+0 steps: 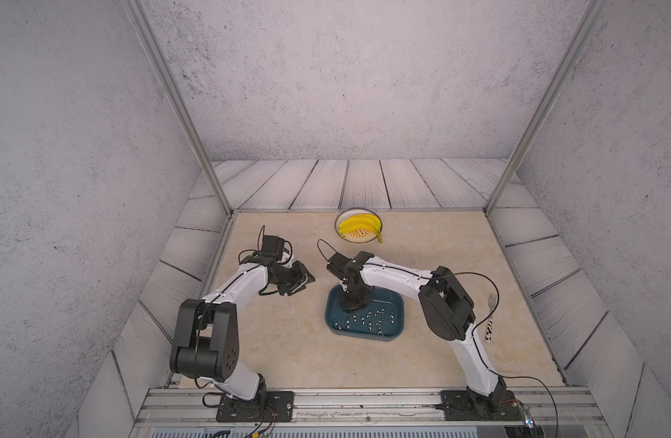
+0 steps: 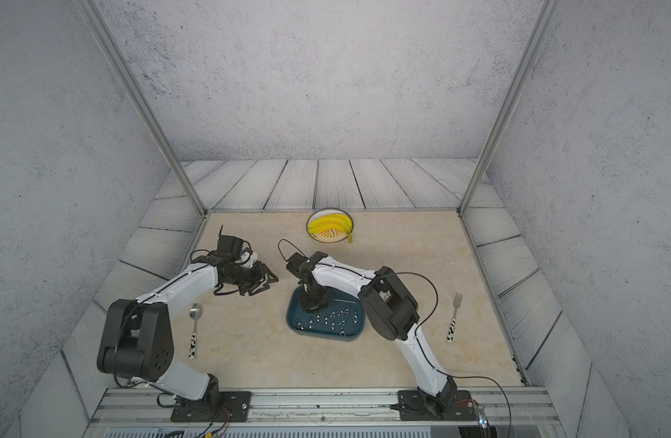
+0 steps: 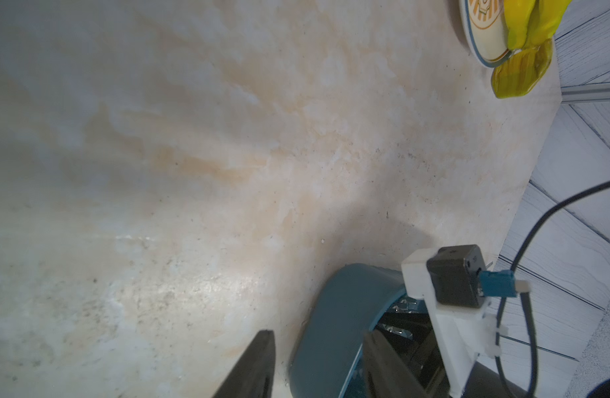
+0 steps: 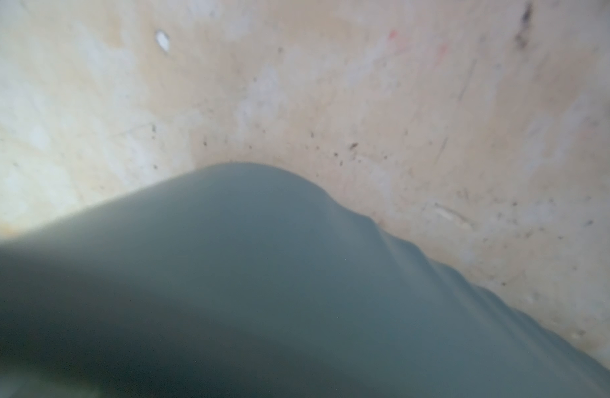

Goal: Take out the wing nut from the storage box
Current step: Pick up the wing nut from the storage box, then place the wing nut at the center of the board, then pick up the wing nut from the storage box.

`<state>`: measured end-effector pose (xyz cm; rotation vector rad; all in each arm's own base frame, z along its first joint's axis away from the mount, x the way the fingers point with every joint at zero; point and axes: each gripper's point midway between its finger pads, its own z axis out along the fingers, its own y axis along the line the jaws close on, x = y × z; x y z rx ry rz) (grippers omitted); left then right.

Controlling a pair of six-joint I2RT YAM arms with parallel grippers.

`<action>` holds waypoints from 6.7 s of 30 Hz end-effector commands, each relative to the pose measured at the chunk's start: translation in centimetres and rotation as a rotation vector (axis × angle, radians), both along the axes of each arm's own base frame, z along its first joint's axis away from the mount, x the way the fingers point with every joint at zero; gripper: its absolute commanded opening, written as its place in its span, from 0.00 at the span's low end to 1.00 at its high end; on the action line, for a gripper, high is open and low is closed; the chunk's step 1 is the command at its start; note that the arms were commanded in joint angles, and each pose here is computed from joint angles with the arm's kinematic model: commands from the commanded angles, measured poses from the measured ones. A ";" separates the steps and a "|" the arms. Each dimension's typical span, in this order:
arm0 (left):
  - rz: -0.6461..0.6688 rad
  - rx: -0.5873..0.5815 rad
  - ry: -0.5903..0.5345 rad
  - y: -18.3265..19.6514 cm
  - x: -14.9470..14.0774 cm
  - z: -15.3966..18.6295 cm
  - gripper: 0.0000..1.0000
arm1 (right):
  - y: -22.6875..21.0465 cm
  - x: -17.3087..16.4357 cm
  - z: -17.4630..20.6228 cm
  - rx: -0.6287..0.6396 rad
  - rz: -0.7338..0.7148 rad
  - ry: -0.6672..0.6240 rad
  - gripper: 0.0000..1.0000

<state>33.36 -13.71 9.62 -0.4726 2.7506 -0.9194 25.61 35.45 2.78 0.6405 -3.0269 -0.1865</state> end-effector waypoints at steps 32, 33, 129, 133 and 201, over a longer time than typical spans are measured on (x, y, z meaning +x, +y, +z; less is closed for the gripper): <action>-0.018 0.010 0.018 0.1 -0.8 -1.0 0.48 | -3.3 -3.9 -1.9 -0.181 0.088 0.076 0.23; -0.017 0.009 0.018 0.1 -0.8 -1.0 0.48 | -3.3 -3.9 -1.8 -0.179 0.089 0.074 0.23; -0.492 -0.037 -0.121 -16.1 -1.0 5.4 0.47 | -21.3 12.3 -0.7 -0.166 -0.425 -0.188 0.04; -0.488 -0.035 -0.124 -15.9 -1.1 5.4 0.47 | -21.4 12.4 -0.2 -0.163 -0.427 -0.199 0.12; -0.138 -0.038 0.188 -4.6 -6.2 -4.9 0.00 | -16.7 0.9 5.1 -0.148 -0.304 -0.105 0.00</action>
